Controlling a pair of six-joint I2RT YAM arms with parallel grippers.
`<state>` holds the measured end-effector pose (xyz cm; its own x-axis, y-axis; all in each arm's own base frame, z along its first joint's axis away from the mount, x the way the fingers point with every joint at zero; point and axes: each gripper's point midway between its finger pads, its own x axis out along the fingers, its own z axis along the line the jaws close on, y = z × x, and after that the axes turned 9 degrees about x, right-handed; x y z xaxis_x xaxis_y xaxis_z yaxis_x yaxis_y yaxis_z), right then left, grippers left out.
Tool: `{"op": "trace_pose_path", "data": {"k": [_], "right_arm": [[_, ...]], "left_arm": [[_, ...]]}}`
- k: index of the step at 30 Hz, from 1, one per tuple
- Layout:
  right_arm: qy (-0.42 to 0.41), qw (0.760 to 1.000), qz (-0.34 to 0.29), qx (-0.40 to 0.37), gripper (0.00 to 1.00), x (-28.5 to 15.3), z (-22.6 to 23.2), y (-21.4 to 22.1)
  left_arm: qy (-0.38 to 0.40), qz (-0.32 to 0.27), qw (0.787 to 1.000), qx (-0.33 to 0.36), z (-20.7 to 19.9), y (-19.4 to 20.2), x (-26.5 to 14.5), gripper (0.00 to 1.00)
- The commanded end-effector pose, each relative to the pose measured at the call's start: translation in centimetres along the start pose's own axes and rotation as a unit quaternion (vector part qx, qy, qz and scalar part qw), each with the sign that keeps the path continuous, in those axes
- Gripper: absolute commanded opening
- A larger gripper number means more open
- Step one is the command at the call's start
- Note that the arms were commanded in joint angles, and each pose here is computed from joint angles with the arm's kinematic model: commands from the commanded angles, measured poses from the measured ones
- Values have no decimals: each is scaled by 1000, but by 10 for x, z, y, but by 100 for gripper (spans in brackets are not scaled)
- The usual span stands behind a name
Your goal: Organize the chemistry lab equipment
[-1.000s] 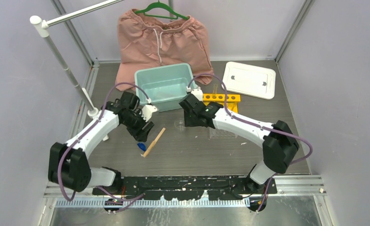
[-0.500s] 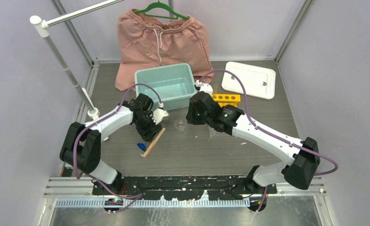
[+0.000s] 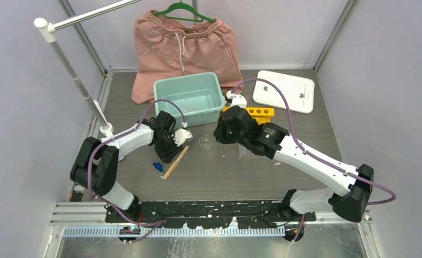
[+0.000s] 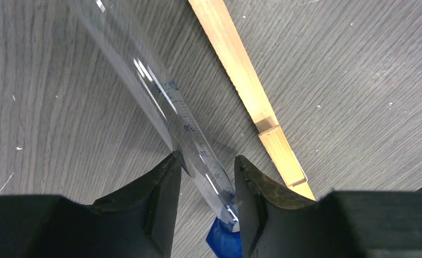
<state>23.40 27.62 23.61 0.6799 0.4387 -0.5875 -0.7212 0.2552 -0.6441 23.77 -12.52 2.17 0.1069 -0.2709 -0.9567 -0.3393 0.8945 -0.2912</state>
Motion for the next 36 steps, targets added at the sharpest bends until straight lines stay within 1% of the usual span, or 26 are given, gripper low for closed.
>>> {"op": "trace_pose_path", "data": {"k": [1, 5, 9, 13, 16, 18, 20, 24, 27, 30, 33, 36], "right_arm": [[-29, 999, -34, 17, 22, -20, 18, -21], [-31, 999, -39, 18, 21, -24, 17, -23], [-26, 999, -45, 15, 21, -28, 13, -24], [-23, 998, -57, 12, 22, -34, 9, -29], [-21, 998, -66, 9, 22, -39, 8, -34], [-17, 997, -73, 6, 21, -42, 6, -37], [-11, 997, -80, 2, 22, -46, 3, -41], [1, 995, -97, 0, 22, -55, -5, -49], [8, 994, -106, 4, 21, -61, -10, -52], [10, 994, -107, 7, 21, -63, -11, -53], [12, 995, -102, 8, 21, -63, -11, -52], [15, 995, -100, 9, 22, -60, -11, -51]], "left_arm": [[-19, -4, 1000, 22, 6, -1, 1, 39], [-25, 6, 999, 27, 7, 3, 1, 23], [-27, 2, 999, 27, 7, -1, -8, 14], [-43, 4, 999, 22, 11, -3, -24, 1], [-59, 10, 998, 21, 14, -4, -45, 0], [-72, 8, 997, 22, 16, -9, -69, 0], [-64, 4, 998, 19, 7, -13, -97, 0], [-91, -52, 994, 35, 7, -44, -169, 0], [-121, -82, 988, 55, 17, -66, -210, 0], [-151, -100, 980, 78, 39, -91, -230, 0], [-169, -104, 976, 95, 65, -117, -233, 0], [-178, -105, 973, 105, 94, -144, -223, 0]]}}
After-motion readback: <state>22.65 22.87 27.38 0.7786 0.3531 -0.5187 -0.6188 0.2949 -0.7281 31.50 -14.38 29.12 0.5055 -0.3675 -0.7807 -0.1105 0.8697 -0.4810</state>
